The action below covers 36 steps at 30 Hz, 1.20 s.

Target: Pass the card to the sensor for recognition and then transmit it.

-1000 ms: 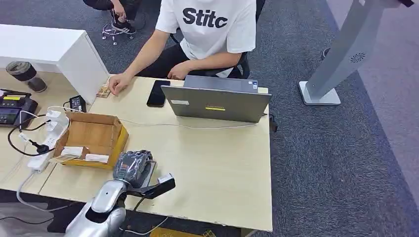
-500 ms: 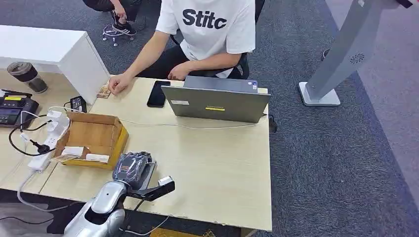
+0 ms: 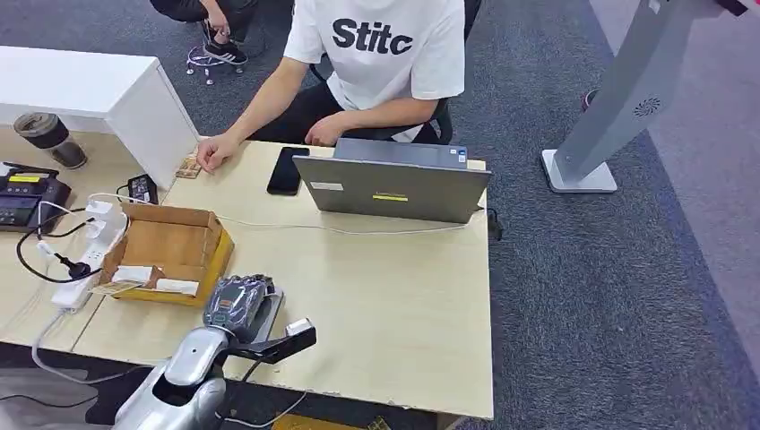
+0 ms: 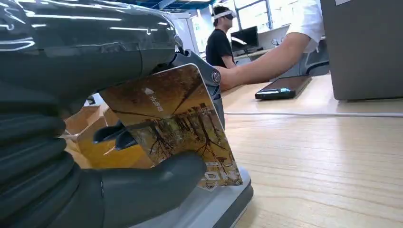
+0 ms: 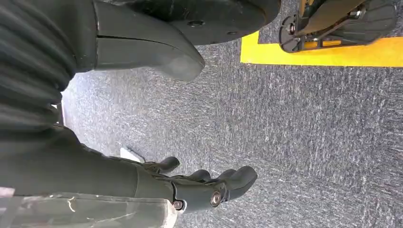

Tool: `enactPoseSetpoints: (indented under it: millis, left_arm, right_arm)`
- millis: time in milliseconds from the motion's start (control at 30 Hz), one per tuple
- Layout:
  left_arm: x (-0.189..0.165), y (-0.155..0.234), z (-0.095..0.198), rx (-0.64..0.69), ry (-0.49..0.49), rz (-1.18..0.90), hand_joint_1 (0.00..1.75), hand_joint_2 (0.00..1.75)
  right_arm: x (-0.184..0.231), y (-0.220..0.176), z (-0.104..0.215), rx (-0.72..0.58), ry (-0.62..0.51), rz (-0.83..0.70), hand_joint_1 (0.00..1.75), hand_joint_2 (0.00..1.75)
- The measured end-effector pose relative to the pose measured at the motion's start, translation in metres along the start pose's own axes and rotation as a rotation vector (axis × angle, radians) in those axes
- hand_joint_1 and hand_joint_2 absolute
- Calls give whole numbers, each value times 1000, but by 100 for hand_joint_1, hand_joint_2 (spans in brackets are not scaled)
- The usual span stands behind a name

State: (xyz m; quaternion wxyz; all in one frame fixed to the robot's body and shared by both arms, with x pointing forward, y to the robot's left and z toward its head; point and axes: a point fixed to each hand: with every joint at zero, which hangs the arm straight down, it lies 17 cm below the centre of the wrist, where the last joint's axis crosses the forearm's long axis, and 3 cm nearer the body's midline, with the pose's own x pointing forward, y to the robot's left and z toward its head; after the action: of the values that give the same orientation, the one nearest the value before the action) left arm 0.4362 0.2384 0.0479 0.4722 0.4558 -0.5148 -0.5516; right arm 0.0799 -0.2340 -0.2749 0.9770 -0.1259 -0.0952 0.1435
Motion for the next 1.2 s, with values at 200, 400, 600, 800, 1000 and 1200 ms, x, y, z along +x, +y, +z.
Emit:
enactPoseSetpoints:
  millis: [200,400,600,800,1000,1200]
  left_arm:
    - [0,6,-5,6,-8,18,175,175]
    - [-7,30,-27,23,-22,33,175,175]
    - [-20,68,-56,75,-28,53,175,175]
    - [-31,89,-72,106,-27,71,175,175]
    - [-39,96,-75,126,-10,75,175,175]
    - [-42,99,-75,146,-6,65,175,175]
  right_arm:
    - [0,0,0,0,-2,2,0,175]
    - [2,0,0,1,-11,2,0,175]
    - [5,1,0,7,-19,18,0,175]
    - [5,2,0,12,-25,33,0,175]
    - [6,2,0,12,-26,35,0,175]
    - [6,2,0,13,-26,36,0,175]
